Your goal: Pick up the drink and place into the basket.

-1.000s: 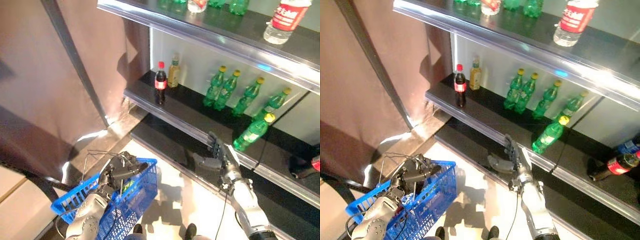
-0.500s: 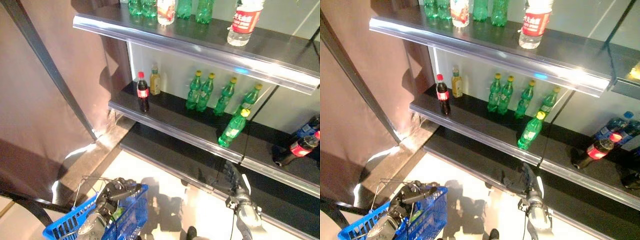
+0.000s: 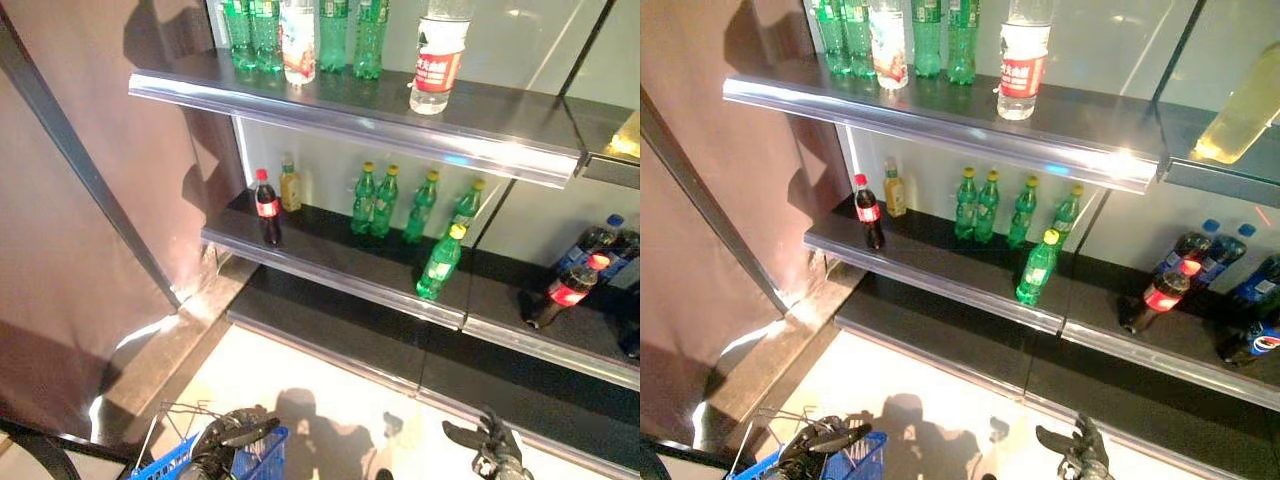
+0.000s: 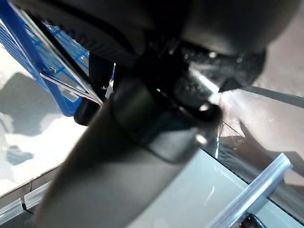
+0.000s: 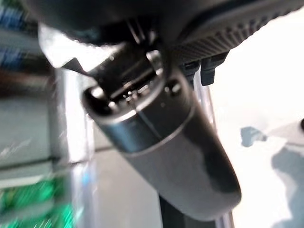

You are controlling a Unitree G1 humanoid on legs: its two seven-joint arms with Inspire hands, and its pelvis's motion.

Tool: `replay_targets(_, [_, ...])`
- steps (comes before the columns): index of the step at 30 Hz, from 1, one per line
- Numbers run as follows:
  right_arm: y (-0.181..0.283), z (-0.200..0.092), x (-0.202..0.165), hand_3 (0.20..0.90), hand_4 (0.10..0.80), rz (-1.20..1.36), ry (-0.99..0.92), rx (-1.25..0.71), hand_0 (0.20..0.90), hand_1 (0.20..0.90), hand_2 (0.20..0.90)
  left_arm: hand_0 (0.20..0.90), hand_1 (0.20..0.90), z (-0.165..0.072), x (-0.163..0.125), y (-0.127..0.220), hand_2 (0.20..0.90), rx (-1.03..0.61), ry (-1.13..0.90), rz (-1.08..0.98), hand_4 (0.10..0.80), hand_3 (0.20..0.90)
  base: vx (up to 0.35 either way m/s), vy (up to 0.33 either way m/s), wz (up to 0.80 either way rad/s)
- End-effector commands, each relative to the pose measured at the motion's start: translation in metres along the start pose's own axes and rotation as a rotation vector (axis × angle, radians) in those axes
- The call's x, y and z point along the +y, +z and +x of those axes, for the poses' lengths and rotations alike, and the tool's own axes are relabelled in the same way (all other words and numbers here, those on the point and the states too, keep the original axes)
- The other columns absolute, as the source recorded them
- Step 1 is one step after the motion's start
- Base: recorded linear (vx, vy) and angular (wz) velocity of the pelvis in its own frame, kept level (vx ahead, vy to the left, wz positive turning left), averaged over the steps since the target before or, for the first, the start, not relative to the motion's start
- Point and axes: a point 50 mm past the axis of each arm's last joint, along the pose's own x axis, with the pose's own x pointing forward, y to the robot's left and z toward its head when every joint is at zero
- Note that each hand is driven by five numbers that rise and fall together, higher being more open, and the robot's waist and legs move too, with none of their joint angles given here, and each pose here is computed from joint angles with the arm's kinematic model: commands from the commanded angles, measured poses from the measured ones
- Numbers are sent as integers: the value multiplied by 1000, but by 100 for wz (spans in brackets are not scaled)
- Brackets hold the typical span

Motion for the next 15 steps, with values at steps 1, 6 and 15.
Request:
replay_targets(1, [37,10,-7,900,800,46,-19,-144,900,900,900,300,300,11,3,62,300,-219,-37,147,100,200,0,0,0])
replay_targets(6, [18,10,-16,900,800,25,-52,-45,900,900,900,300,300,10,11,50,300,-163,-15,172,100,200,29,15,-13])
replay_targets(15, [7,8,-24,900,800,39,-80,9,900,900,900,300,300,14,-2,60,300,-172,-101,183,100,200,21,61,-13])
